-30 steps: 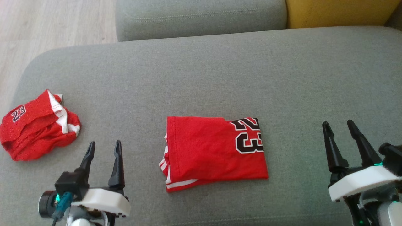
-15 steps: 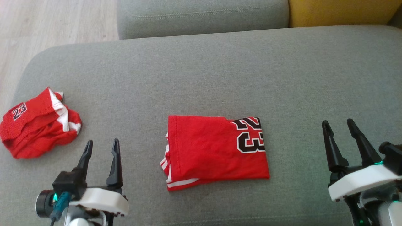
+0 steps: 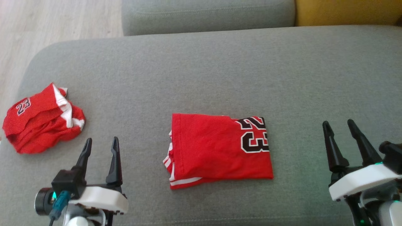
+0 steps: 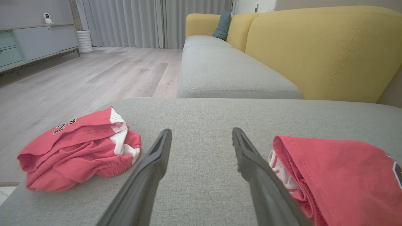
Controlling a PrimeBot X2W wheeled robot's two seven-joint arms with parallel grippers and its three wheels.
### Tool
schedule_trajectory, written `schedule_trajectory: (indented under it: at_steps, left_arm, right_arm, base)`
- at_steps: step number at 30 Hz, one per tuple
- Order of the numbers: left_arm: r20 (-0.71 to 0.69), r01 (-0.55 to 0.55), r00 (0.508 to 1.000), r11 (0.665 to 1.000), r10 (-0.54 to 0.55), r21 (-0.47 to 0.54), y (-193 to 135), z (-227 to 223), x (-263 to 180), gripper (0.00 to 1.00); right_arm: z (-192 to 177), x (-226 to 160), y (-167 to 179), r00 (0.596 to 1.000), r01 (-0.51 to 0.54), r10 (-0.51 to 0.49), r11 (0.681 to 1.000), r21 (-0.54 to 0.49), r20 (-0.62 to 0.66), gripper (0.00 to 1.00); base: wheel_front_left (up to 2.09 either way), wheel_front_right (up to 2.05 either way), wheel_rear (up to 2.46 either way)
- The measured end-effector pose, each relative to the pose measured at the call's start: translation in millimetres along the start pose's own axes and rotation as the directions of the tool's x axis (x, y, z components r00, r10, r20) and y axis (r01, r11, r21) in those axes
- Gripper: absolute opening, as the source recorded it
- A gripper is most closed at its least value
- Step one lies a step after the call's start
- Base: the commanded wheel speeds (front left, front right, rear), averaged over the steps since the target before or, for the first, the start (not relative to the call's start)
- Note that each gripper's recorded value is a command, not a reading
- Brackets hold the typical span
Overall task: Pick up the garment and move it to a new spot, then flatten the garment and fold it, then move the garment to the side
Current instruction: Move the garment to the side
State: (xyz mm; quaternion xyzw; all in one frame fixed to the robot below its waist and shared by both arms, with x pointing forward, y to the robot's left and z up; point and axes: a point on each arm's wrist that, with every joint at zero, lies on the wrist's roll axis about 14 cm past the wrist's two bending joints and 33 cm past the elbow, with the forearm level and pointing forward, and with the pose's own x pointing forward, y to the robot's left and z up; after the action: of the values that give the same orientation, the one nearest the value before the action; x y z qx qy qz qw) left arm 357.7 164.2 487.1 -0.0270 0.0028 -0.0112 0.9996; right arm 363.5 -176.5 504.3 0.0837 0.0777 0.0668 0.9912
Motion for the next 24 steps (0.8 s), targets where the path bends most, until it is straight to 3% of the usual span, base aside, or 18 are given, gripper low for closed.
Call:
schedule_trajectory:
  at_steps: [9, 17, 23, 24]
  left_arm:
    - [0.051, -0.046, 0.998, 0.999, 0.046, -0.002, 13, 15, 8, 1.0]
    - [0.058, -0.136, 0.989, 0.99, 0.137, -0.021, 37, 17, 5, 1.0]
    - [0.06, -0.174, 0.983, 0.985, 0.175, -0.024, 47, 18, 4, 1.0]
    - [0.058, -0.179, 0.982, 0.983, 0.18, -0.026, 49, 17, 4, 1.0]
  right_arm:
    - [-53, 19, 29, 0.975, -0.09, 0.093, 0.996, 0.022, -0.2, 1.0]
    - [-114, 39, 59, 0.9, -0.162, 0.177, 0.984, 0.07, -0.397, 1.0]
    - [-154, 46, 66, 0.822, -0.164, 0.188, 0.982, 0.092, -0.538, 0.98]
    - [-155, 49, 67, 0.817, -0.166, 0.19, 0.982, 0.093, -0.544, 0.49]
  base:
    - [0.0, 0.0, 0.0]
    - [0.0, 0.0, 0.0]
    - [0.0, 0.0, 0.0]
    - [0.0, 0.0, 0.0]
